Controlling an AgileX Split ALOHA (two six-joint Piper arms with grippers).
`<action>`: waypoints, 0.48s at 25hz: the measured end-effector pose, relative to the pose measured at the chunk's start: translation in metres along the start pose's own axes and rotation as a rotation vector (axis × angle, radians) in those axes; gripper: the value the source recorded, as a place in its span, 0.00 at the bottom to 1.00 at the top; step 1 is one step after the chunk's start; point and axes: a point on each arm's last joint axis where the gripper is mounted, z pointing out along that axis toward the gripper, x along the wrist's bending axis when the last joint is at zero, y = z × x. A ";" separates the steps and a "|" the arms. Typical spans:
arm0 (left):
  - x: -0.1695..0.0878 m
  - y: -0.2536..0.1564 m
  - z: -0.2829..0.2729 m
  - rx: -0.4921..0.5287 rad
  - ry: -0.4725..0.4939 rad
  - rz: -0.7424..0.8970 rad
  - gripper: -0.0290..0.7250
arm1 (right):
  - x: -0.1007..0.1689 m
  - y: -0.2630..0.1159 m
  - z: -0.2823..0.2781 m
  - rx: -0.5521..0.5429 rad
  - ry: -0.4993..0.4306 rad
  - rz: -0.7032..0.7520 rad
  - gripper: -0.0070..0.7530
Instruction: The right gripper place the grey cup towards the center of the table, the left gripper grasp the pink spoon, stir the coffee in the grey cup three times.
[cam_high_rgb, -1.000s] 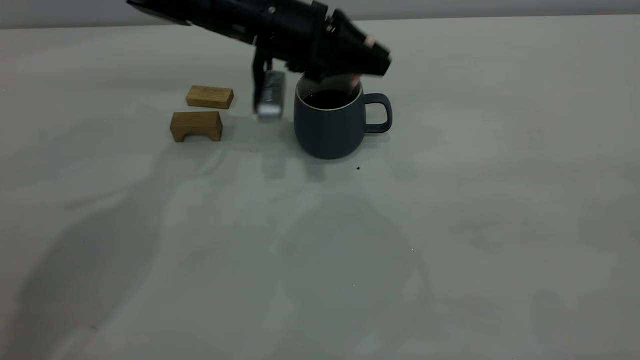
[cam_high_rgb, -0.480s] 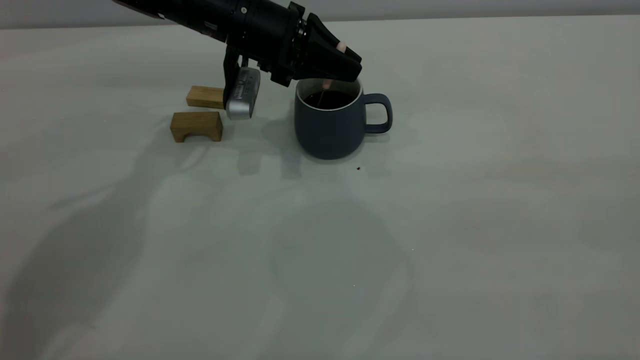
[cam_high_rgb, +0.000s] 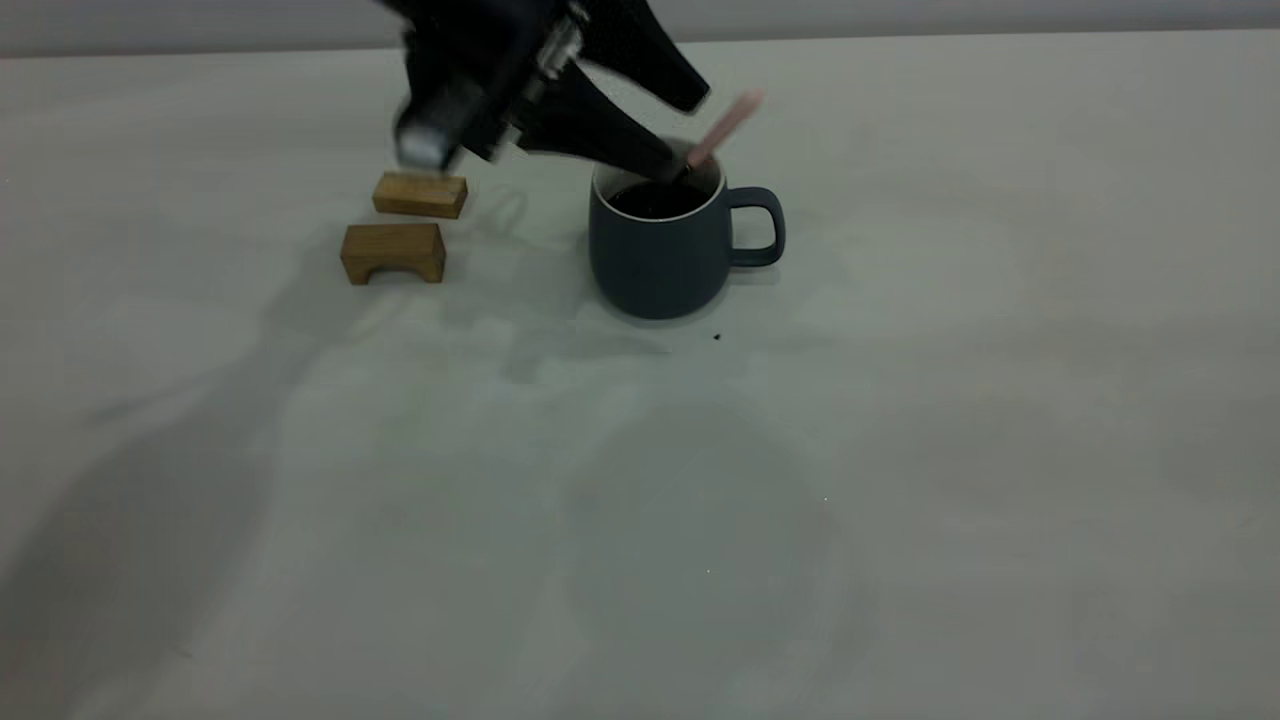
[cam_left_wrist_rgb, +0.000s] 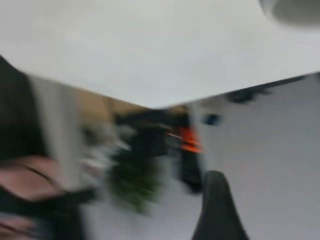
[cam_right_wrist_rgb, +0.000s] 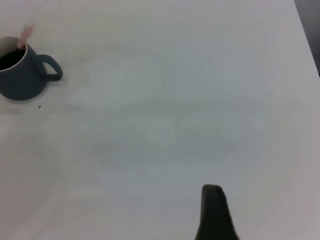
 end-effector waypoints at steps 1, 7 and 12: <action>0.000 -0.008 -0.008 -0.028 0.032 0.083 0.80 | 0.000 0.000 0.000 0.000 0.000 0.000 0.75; 0.003 -0.060 -0.067 -0.363 0.249 0.522 0.79 | 0.000 0.000 0.000 0.000 0.000 0.000 0.75; 0.007 -0.121 -0.117 -0.640 0.354 0.753 0.78 | 0.000 0.000 0.000 0.000 0.000 0.000 0.75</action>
